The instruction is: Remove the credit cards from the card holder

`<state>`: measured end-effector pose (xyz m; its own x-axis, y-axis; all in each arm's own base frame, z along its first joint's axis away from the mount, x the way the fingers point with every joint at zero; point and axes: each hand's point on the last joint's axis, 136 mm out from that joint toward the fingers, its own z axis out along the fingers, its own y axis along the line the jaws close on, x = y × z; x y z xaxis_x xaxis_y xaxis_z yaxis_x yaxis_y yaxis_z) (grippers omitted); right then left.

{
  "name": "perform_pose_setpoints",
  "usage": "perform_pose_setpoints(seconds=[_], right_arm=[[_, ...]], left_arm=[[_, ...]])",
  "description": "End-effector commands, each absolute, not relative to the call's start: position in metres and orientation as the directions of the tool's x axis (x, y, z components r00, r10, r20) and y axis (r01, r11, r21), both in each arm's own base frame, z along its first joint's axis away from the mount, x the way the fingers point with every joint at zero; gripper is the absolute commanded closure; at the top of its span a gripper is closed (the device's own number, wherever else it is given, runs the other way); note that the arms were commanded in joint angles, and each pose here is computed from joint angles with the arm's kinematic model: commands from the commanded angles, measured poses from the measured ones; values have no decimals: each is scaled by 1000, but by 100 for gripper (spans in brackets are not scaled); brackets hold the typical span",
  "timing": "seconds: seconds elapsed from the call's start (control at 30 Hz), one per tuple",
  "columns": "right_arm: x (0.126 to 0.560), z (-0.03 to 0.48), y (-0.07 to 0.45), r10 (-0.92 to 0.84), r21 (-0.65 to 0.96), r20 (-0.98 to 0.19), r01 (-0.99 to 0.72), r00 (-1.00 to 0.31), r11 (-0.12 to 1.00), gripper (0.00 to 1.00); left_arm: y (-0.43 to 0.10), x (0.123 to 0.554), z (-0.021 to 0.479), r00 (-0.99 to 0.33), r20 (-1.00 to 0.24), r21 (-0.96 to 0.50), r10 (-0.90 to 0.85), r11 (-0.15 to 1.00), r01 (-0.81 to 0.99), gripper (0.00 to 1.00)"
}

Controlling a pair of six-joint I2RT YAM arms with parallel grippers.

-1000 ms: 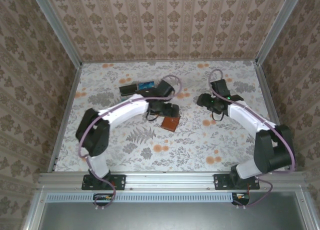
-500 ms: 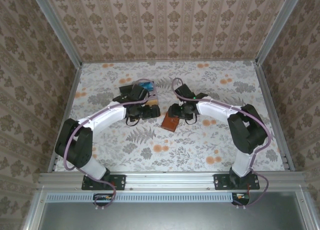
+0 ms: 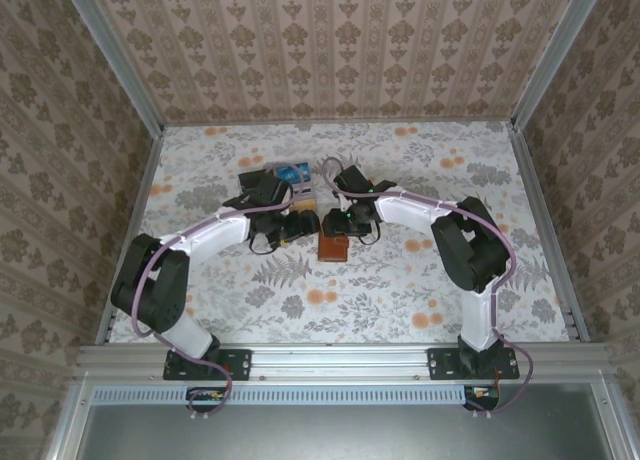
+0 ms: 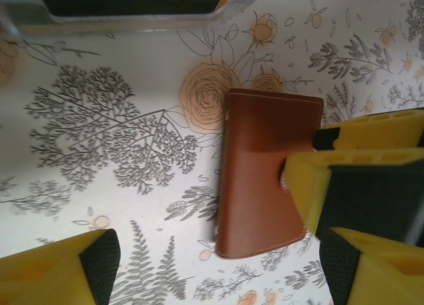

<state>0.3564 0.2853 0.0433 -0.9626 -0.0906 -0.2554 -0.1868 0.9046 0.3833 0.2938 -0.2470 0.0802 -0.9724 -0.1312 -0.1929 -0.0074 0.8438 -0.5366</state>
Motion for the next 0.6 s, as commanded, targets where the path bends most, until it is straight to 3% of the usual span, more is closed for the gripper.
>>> perform_pose_setpoints(seconds=[0.0,0.13,0.27,0.57], right_arm=[[358,59,280,-109,410,-301,-232,-947,882,46],[358,68,255,-18,400,-308,-147,-951,905,47],[339,57,250,-13,404,-233,-109,-972,908,56],[331,37,255,-12,422,-164,-81,-986,903,67]], left_arm=[[-262,293,73,-981,-130,-611,-147,791,-38,28],[-273,291,67,-985,-101,-629,-140,776,-45,39],[-277,289,54,-988,-78,-601,-132,797,-59,50],[-285,288,40,-991,-37,-603,-127,794,-79,55]])
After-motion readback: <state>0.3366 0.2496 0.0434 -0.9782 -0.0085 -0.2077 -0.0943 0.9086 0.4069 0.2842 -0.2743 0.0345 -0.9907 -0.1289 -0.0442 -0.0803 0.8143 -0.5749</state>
